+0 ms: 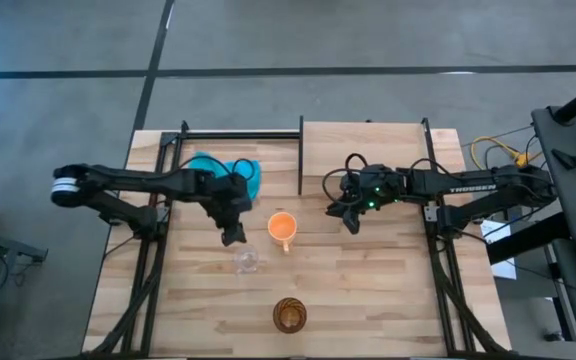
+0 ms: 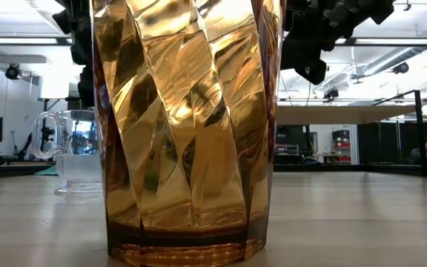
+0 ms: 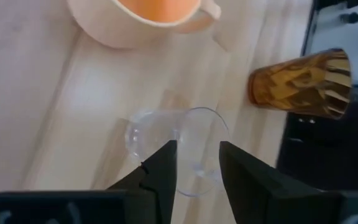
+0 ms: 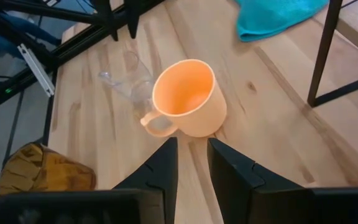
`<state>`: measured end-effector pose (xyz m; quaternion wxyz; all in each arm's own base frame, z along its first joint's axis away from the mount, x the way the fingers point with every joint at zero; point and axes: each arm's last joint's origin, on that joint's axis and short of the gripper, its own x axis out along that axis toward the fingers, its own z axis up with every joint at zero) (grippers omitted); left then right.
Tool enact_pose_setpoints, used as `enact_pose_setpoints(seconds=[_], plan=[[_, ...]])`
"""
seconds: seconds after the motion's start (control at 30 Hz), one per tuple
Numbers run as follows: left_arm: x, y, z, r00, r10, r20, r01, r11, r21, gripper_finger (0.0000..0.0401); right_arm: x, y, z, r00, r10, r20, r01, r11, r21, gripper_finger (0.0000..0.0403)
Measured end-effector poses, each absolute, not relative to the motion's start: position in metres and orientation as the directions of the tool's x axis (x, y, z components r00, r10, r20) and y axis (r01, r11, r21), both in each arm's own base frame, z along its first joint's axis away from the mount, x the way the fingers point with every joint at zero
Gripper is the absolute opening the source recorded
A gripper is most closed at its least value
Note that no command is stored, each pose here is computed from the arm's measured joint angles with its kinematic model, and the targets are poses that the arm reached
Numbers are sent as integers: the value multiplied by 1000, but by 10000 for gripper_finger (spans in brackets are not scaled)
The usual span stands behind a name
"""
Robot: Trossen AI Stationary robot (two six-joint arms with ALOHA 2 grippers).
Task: Stack small to large cups/mugs on shelf
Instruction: Put the transparent mug on the shelf
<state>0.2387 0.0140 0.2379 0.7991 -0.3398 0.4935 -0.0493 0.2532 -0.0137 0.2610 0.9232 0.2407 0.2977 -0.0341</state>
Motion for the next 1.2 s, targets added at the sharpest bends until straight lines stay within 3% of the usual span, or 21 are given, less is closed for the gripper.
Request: enact_pose_setpoints(seconds=[1.2], plan=[[262,-3,201,365,-315,-876,-349,826,-442,106,253,-14,261,822,80,-564,206,882,424,82]])
